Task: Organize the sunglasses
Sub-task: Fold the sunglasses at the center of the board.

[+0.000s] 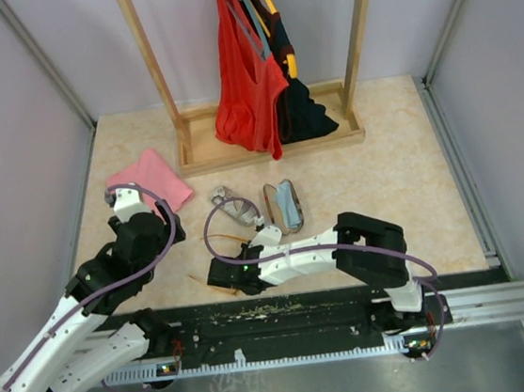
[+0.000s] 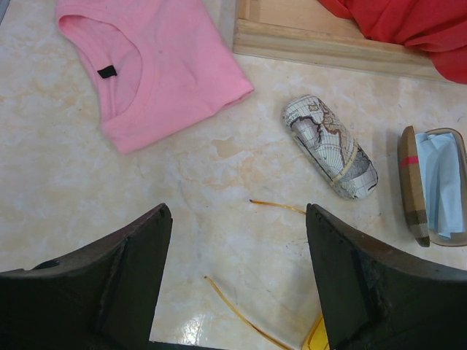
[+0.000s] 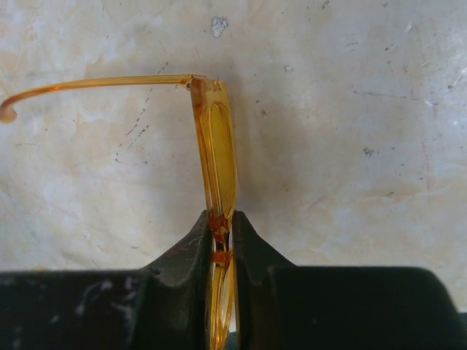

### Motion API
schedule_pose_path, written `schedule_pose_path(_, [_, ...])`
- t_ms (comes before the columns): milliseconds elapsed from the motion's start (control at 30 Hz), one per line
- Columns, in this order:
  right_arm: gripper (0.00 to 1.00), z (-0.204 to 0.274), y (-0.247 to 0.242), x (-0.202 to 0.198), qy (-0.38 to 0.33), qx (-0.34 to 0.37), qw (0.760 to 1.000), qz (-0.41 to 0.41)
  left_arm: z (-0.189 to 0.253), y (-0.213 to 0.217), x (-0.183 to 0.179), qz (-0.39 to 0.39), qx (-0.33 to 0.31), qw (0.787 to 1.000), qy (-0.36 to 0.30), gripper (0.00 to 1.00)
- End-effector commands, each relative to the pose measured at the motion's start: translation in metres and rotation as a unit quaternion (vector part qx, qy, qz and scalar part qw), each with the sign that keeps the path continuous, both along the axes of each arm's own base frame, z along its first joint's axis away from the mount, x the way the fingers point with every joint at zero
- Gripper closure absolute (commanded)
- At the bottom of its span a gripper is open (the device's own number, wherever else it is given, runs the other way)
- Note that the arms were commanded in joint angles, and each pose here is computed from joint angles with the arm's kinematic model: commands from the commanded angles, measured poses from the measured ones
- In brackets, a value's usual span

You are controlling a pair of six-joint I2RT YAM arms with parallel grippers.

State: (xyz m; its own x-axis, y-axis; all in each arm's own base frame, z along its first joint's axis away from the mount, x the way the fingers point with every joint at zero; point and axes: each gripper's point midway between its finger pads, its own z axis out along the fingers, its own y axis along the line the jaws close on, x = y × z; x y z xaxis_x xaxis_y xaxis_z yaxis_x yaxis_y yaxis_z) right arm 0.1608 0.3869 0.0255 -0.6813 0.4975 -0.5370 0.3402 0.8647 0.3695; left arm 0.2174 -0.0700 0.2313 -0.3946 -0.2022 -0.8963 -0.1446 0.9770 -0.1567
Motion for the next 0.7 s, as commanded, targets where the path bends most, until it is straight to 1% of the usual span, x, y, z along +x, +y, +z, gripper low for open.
schedule_pose_path(0, [0.92,0.018,-0.001,0.013,-0.031,-0.012,0.999,-0.002,0.000,0.001,0.001,0.001,0.000,1.000,-0.004,0.20])
schedule_pose_path(100, [0.95,0.028,-0.004,0.014,-0.043,-0.017,0.999,0.001,0.000,0.001,0.001,0.001,0.000,1.000,-0.004,0.20])
schedule_pose_path(167, [1.00,0.033,-0.004,0.015,-0.050,-0.014,0.999,0.005,0.000,0.001,0.001,0.002,-0.001,1.000,-0.004,0.20])
schedule_pose_path(267, [1.00,0.047,0.002,0.017,-0.071,0.007,0.997,0.036,0.001,0.001,0.000,0.000,-0.003,1.000,-0.006,0.20])
schedule_pose_path(367, [1.00,0.056,-0.003,0.017,-0.093,0.029,0.993,0.065,0.006,-0.002,-0.002,-0.010,-0.017,1.000,-0.014,0.20])
schedule_pose_path(467, [1.00,0.083,-0.007,0.016,-0.143,0.083,0.980,0.114,0.023,-0.008,-0.002,-0.037,-0.044,0.997,-0.050,0.20])
schedule_pose_path(500, [1.00,0.091,-0.010,0.016,-0.161,0.102,0.973,0.127,0.032,-0.011,-0.002,-0.050,-0.055,0.995,-0.066,0.21])
schedule_pose_path(533, [1.00,0.108,-0.008,0.017,-0.186,0.135,0.963,0.141,0.039,-0.013,-0.004,-0.062,-0.060,0.993,-0.075,0.21])
schedule_pose_path(667, [1.00,0.141,-0.031,0.021,-0.253,0.160,0.940,0.165,0.062,-0.020,-0.010,-0.101,-0.066,0.989,-0.090,0.21])
